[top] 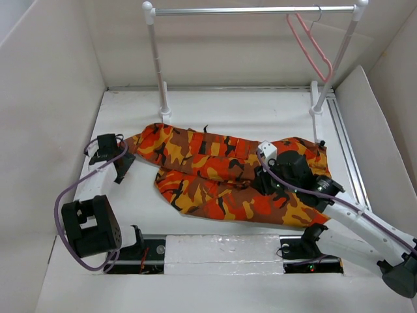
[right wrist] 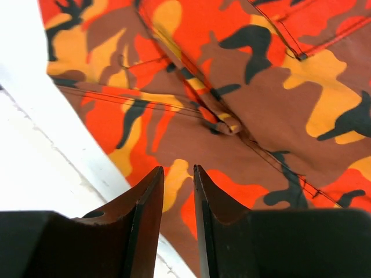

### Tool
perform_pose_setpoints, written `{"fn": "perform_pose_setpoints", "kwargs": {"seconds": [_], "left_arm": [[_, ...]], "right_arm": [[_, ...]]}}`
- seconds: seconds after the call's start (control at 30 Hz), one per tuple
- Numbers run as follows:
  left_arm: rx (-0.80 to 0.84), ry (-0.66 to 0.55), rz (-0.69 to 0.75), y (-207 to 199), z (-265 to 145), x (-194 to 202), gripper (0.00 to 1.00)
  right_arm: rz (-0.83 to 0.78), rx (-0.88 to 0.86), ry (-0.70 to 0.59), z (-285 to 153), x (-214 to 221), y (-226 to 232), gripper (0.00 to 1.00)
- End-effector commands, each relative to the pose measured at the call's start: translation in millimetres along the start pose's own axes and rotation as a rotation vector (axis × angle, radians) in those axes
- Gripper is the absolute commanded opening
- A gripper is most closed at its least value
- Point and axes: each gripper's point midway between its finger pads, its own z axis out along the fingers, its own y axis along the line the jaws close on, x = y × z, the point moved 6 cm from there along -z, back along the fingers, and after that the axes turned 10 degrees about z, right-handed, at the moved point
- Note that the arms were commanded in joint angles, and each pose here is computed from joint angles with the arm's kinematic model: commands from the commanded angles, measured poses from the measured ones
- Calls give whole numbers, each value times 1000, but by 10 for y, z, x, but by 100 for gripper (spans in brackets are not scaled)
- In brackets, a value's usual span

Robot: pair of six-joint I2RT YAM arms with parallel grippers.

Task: Place the trousers on the hanger
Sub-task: Flatten out the trousers at the center of the board.

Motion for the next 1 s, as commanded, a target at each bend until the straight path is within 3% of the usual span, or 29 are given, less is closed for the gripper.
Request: {"fn": "perform_pose_setpoints", "kwargs": {"seconds": [0.0, 0.27, 0.33, 0.4, 0.57, 0.6, 0.63, 0.67, 0.73, 0.97], "left_arm": [[52, -17, -60, 4, -12, 82, 63], [-105, -9, -62, 121, 224, 78, 62], [-103, -31, -64, 110, 275, 52, 60], [-120, -62, -48, 99, 280, -36, 52], [-229, -54, 14, 151, 415, -111, 52], [-251, -57, 32, 153, 441, -146, 31], [-256, -51, 34, 159, 461, -134, 31], [-265, -59, 39, 156, 474, -160, 16], [-307, -70, 63, 192, 507, -193, 3], [-307, -201, 90, -63, 350, -740, 0]], "right_arm": [[19, 6, -86, -81, -139, 88, 33], [-28, -22, -36, 35, -120, 103, 33], [-39, -34, -13, 78, -104, 127, 33], [-49, -47, -12, 96, -127, 144, 33], [-68, -42, -9, 146, -178, 145, 33], [-73, -49, -10, 154, -200, 157, 33], [-73, -49, -10, 154, -200, 157, 33], [-76, -54, -7, 171, -206, 163, 33], [-84, -61, -9, 175, -228, 174, 33], [-110, -73, -5, 218, -285, 193, 33]]}}
